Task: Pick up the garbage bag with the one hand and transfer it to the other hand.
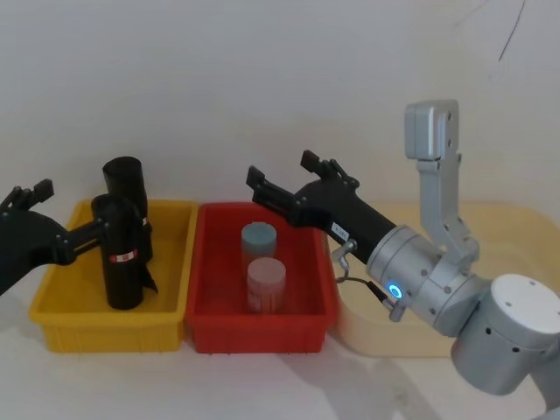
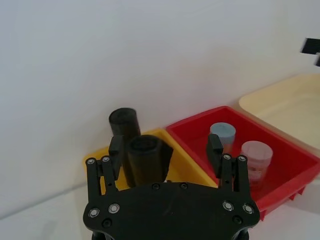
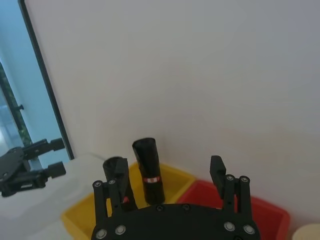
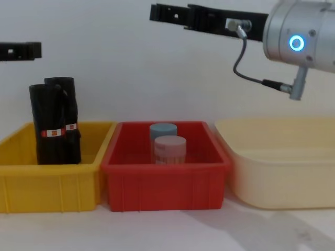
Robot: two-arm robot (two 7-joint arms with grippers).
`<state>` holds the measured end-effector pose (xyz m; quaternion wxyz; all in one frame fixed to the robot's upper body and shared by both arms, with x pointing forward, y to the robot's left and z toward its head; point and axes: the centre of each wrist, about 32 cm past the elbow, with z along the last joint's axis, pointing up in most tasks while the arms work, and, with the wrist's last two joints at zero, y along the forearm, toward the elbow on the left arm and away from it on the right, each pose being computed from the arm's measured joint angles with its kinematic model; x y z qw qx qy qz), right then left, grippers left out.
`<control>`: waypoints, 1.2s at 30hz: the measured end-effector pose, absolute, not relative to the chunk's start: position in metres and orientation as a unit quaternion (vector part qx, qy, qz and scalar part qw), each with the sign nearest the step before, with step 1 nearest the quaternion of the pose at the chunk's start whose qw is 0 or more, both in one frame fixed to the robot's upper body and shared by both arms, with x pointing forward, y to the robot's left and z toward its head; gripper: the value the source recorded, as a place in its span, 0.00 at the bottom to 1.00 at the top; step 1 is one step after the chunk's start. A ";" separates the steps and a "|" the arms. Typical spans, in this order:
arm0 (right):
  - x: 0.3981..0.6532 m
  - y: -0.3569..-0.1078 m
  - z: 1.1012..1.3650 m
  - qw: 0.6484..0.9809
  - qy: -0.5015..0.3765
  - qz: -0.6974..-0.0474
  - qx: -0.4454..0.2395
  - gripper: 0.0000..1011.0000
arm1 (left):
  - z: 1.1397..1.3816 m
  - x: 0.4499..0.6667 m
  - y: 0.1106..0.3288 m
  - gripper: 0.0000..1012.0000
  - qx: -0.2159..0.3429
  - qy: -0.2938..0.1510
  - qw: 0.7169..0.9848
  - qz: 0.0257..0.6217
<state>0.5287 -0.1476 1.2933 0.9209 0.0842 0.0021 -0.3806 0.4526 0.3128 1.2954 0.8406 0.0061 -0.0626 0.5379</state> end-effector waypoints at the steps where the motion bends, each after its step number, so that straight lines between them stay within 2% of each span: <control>1: 0.528 -0.149 1.292 0.921 0.005 -0.381 0.081 0.99 | 1.293 0.454 0.315 0.99 0.005 -0.058 0.839 0.542; 16: 0.529 -0.164 1.282 0.919 0.019 -0.389 0.057 0.99 | 1.276 0.467 0.330 0.99 0.006 -0.021 0.825 0.565; 36: 0.530 -0.172 1.274 0.919 0.042 -0.391 0.037 0.99 | 1.261 0.509 0.325 0.99 0.013 0.013 0.841 0.541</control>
